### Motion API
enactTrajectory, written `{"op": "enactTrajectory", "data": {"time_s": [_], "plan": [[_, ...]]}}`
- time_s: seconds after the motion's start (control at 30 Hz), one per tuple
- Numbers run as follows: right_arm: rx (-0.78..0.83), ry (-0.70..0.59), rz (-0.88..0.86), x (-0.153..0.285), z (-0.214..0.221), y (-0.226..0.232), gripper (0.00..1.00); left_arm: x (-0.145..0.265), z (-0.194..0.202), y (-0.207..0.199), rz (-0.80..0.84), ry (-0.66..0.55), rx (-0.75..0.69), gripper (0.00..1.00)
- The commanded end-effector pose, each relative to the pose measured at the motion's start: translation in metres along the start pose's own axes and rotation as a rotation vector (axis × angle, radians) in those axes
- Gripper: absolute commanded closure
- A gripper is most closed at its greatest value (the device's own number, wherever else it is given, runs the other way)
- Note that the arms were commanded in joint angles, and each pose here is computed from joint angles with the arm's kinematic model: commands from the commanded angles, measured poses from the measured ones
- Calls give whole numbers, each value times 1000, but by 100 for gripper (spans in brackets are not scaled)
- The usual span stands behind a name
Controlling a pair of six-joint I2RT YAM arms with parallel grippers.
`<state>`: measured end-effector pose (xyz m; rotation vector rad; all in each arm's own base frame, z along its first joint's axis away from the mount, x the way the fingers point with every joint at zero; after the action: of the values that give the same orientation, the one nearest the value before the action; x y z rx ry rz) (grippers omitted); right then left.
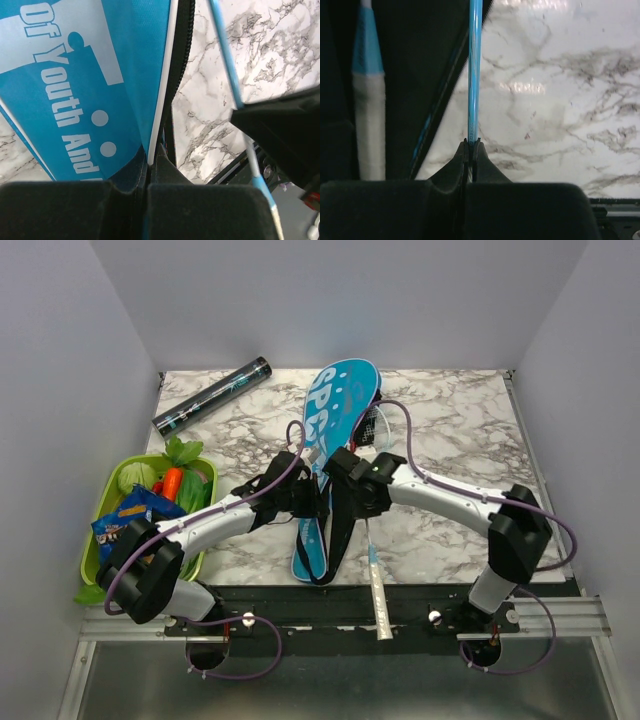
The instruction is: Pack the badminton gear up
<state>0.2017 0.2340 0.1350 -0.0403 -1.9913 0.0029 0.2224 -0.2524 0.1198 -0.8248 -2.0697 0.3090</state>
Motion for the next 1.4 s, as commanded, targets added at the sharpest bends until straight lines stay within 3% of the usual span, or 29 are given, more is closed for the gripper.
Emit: {"op": "enactTrajectory", "data": {"time_s": [0.0,0.27,0.47,0.63,0.73,0.8,0.83,0.93,1.03,1.17,1.37], "plan": [[27,-100,-32,-11,-45,29,99,5,-13,-14,57,-43,-22,100],[-35,-219,-75,-53,-124,38,99,3,-8,-19,106,-28,-13,100],[-83,-308,-132,-62,-172,49,100,-2,-5,-25,153,-17,-2,100],[-108,-318,-157,-78,-186,61,99,-3,-6,-28,165,-19,-11,100],[-112,-296,-167,-85,-182,65,99,-1,-7,-30,166,-20,-18,100],[-110,-279,-181,-84,-177,65,94,-1,-8,-30,162,-26,-22,100],[-116,-277,-191,-79,-174,62,80,0,-8,-30,160,-26,-23,100],[-122,-278,-216,-67,-166,55,60,0,-7,-28,148,-26,-27,100],[-131,-280,-212,-49,-153,38,47,-1,-6,-27,145,-21,-25,100],[-127,-252,-206,-24,-134,16,44,-2,-5,-24,132,-22,-29,100],[-96,-110,-370,5,-70,-4,44,-1,-6,-22,115,-28,-40,100]]}}
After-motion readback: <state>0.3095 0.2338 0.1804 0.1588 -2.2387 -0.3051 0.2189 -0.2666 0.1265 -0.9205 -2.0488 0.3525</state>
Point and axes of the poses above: each gripper's point midway between its finger pads, its own x axis back along the fingers, its own y axis along the line the jaws close on, z = x × y, the point moved 4 cm from there along x, back along the fingers, and after that the axes turned 10 degrees about -x, right-handed, at the moved point
